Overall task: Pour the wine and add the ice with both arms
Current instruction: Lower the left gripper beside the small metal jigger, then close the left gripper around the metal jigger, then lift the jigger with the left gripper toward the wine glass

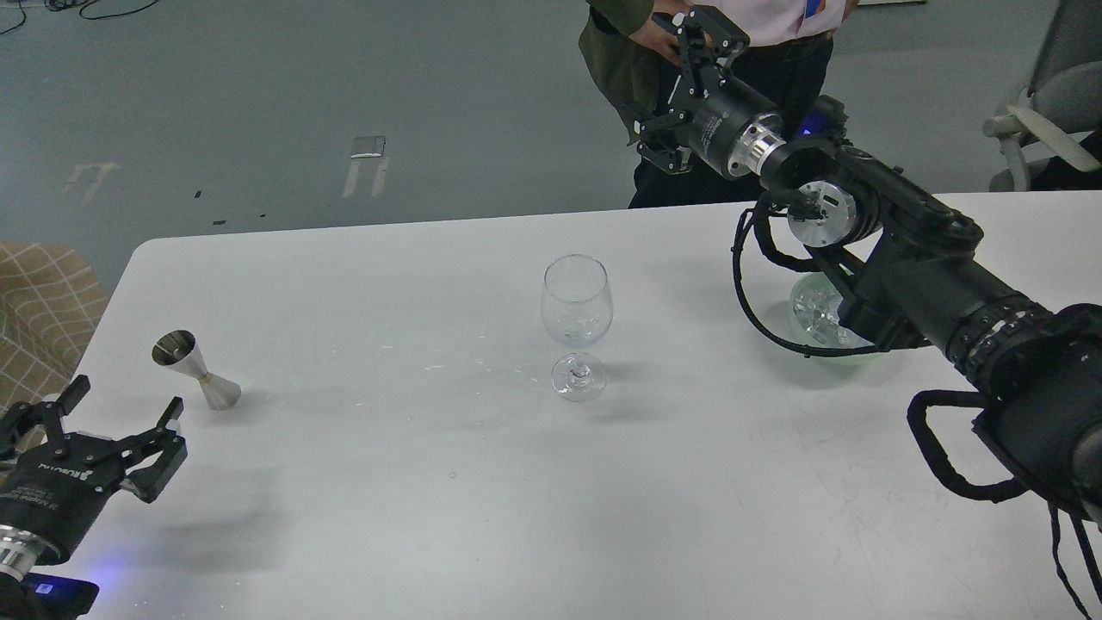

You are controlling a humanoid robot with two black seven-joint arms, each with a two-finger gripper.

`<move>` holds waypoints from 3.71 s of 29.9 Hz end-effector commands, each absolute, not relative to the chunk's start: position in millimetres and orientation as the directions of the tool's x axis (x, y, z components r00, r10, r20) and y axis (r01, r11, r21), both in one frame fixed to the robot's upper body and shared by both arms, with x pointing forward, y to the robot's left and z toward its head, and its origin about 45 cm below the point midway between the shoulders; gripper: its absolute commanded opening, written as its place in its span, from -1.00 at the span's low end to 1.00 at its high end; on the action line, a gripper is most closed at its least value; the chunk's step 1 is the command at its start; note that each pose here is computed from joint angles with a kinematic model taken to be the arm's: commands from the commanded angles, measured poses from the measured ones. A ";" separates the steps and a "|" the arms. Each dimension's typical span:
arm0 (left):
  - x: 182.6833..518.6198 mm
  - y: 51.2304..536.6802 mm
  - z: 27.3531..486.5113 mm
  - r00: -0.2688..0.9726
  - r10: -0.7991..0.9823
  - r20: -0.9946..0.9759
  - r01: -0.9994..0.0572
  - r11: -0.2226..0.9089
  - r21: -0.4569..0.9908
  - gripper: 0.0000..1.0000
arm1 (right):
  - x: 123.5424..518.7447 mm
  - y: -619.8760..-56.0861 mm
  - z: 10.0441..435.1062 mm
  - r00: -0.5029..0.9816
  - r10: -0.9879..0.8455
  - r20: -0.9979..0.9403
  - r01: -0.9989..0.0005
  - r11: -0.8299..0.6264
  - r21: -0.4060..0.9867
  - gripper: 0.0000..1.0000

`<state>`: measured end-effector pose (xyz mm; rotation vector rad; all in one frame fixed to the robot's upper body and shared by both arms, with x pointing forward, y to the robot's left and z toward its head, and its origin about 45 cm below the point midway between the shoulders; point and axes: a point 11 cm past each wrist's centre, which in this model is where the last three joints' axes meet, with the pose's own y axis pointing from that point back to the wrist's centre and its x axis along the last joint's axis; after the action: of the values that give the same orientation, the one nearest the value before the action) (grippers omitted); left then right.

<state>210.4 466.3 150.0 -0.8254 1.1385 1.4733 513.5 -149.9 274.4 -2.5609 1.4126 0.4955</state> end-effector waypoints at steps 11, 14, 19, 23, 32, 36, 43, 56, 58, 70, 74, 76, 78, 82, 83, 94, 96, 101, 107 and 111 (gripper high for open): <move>256.2 466.0 123.0 -0.246 0.282 -0.927 -0.968 -0.021 0.251 0.95 | 513.2 -151.0 271.4 0.489 -0.791 -0.367 -0.847 -0.531 0.016 1.00; 258.5 460.7 116.3 -0.259 0.286 -0.922 -0.963 -0.003 0.270 0.95 | 512.8 -150.4 270.5 0.489 -0.791 -0.368 -0.847 -0.532 0.017 1.00; 256.6 456.8 110.6 -0.268 0.285 -0.920 -0.959 0.009 0.282 0.95 | 512.8 -150.4 270.4 0.489 -0.791 -0.367 -0.847 -0.532 0.017 1.00; 257.9 456.6 102.5 -0.290 0.280 -0.915 -0.952 0.008 0.305 0.95 | 512.8 -150.4 270.4 0.489 -0.791 -0.367 -0.847 -0.532 0.017 1.00; 282.1 448.9 99.0 -0.290 0.282 -0.914 -0.950 0.032 0.311 0.95 | 513.0 -151.6 270.9 0.489 -0.792 -0.364 -0.847 -0.531 0.017 1.00; 282.2 449.4 98.8 -0.292 0.305 -0.906 -0.948 0.035 0.317 0.93 | 512.9 -152.6 270.0 0.488 -0.795 -0.360 -0.848 -0.529 0.020 1.00; 282.6 452.0 98.6 -0.305 0.303 -0.903 -0.945 0.022 0.326 0.79 | 512.7 -151.7 269.5 0.489 -0.796 -0.357 -0.847 -0.531 0.022 1.00; 297.9 459.1 98.0 -0.310 0.292 -0.905 -0.946 0.002 0.324 0.66 | 511.4 -149.3 266.8 0.494 -0.796 -0.350 -0.843 -0.537 0.030 1.00; 298.5 461.1 96.3 -0.318 0.288 -0.903 -0.944 -0.005 0.330 0.63 | 511.7 -151.0 267.1 0.492 -0.797 -0.349 -0.845 -0.535 0.030 1.00; 299.8 461.4 96.1 -0.316 0.284 -0.905 -0.946 -0.020 0.324 0.03 | 510.8 -151.1 264.1 0.490 -0.798 -0.351 -0.845 -0.534 0.035 1.00; 300.4 462.6 97.3 -0.314 0.285 -0.906 -0.947 -0.024 0.321 -0.10 | 510.3 -151.5 262.5 0.488 -0.799 -0.352 -0.845 -0.533 0.038 1.00; 301.1 463.0 98.1 -0.311 0.286 -0.906 -0.948 -0.029 0.317 -0.16 | 510.2 -151.1 262.7 0.490 -0.798 -0.352 -0.844 -0.534 0.037 1.00; 301.2 463.7 98.3 -0.311 0.286 -0.906 -0.948 -0.035 0.315 -0.24 | 510.3 -150.1 263.4 0.491 -0.797 -0.352 -0.844 -0.536 0.036 1.00; 302.4 461.1 99.1 -0.295 0.287 -0.911 -0.954 -0.028 0.299 -0.41 | 511.0 -150.6 265.3 0.492 -0.797 -0.351 -0.844 -0.535 0.032 1.00; 302.6 460.9 99.9 -0.285 0.291 -0.914 -0.957 -0.026 0.290 -0.45 | 511.3 -150.4 266.1 0.492 -0.797 -0.350 -0.844 -0.535 0.031 1.00; 300.0 460.9 92.6 -0.272 0.282 -0.920 -0.961 -0.030 0.275 -1.00 | 510.5 -150.9 263.5 0.490 -0.798 -0.351 -0.844 -0.535 0.036 1.00; 301.1 460.5 92.6 -0.271 0.280 -0.921 -0.961 -0.030 0.274 -1.00 | 510.4 -150.5 263.1 0.490 -0.797 -0.352 -0.844 -0.535 0.036 1.00; 304.0 462.4 97.5 -0.250 0.282 -0.926 -0.967 -0.036 0.250 -1.00 | 509.6 -150.7 261.2 0.489 -0.797 -0.354 -0.844 -0.535 0.038 1.00; 318.9 456.0 113.1 -0.192 0.292 -0.937 -0.980 -0.016 0.196 -1.00 | 509.6 -150.7 261.2 0.489 -0.797 -0.354 -0.844 -0.535 0.038 1.00; 330.4 448.6 129.8 -0.148 0.307 -0.940 -0.987 0.019 0.162 -1.00 | 509.8 -151.6 260.7 0.486 -0.799 -0.354 -0.846 -0.532 0.040 1.00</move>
<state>323.9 453.2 120.0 -0.8755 1.1201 1.4485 509.4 -151.1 260.4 -2.5860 1.4373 0.5036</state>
